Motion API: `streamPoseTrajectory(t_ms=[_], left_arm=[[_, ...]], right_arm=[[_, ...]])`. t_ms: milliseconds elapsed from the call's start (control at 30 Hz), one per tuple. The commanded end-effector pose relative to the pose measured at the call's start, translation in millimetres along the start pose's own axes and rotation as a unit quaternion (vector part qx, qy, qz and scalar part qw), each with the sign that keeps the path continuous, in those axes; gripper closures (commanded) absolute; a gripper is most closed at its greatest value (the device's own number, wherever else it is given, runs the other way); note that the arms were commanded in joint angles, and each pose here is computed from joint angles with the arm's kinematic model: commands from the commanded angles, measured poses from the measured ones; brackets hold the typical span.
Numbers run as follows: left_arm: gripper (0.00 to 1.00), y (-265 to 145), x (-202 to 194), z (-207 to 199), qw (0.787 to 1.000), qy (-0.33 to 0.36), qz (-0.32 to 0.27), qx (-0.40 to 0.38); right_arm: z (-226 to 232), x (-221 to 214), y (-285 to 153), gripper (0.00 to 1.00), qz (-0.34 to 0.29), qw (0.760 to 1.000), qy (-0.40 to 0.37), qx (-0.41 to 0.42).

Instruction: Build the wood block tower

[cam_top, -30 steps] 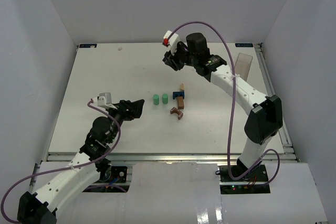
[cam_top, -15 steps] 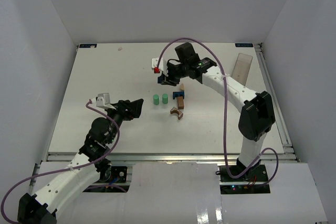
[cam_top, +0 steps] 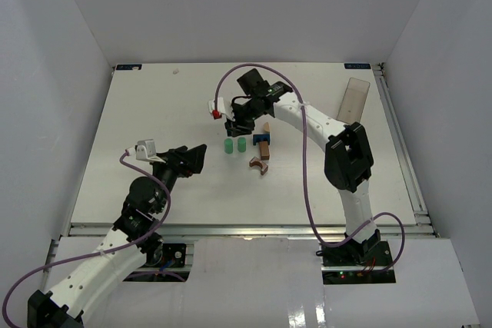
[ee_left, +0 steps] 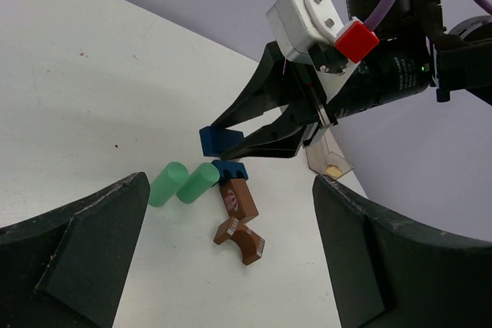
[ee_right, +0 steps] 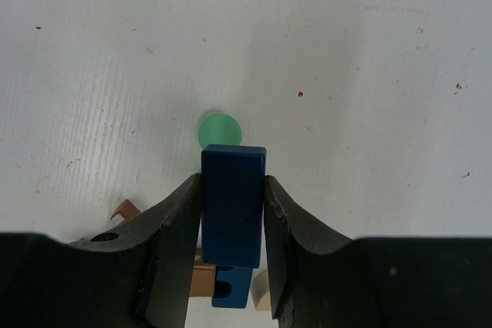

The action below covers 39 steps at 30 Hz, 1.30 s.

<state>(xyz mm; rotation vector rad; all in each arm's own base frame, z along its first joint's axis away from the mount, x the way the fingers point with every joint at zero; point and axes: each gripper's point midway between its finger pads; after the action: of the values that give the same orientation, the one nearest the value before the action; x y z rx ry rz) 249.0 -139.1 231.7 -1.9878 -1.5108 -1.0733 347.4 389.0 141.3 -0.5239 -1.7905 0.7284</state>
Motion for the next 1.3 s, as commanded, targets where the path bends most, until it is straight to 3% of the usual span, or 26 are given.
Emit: streamPoseTrajectory(t_ms=[0, 700, 1267], left_arm=[[0.02, 1, -1, 0, 1.0, -0.001, -0.001, -0.002], [0.02, 1, -3, -2, 1.0, -0.002, 0.004, -0.007], [0.02, 2, -5, -4, 1.0, -0.002, 0.008, -0.01]], right_arm=[[6, 12, -2, 0.92, 0.001, 1.0, -0.017, 0.017], [3, -7, 21, 0.9, 0.061, 0.998, -0.003, 0.006], [0, -5, 24, 0.87, 0.056, 0.998, 0.033, -0.002]])
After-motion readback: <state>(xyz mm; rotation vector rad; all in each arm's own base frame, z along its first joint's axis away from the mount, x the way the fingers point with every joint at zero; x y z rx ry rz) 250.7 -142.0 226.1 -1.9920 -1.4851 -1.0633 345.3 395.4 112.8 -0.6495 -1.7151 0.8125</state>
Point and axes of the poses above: each gripper's point midway between its finger pads, its own y axis out along the fingers, its own z axis along the line the jaws close on, x = y × z, and after that the axes turned 1 degree about -y, right-handed
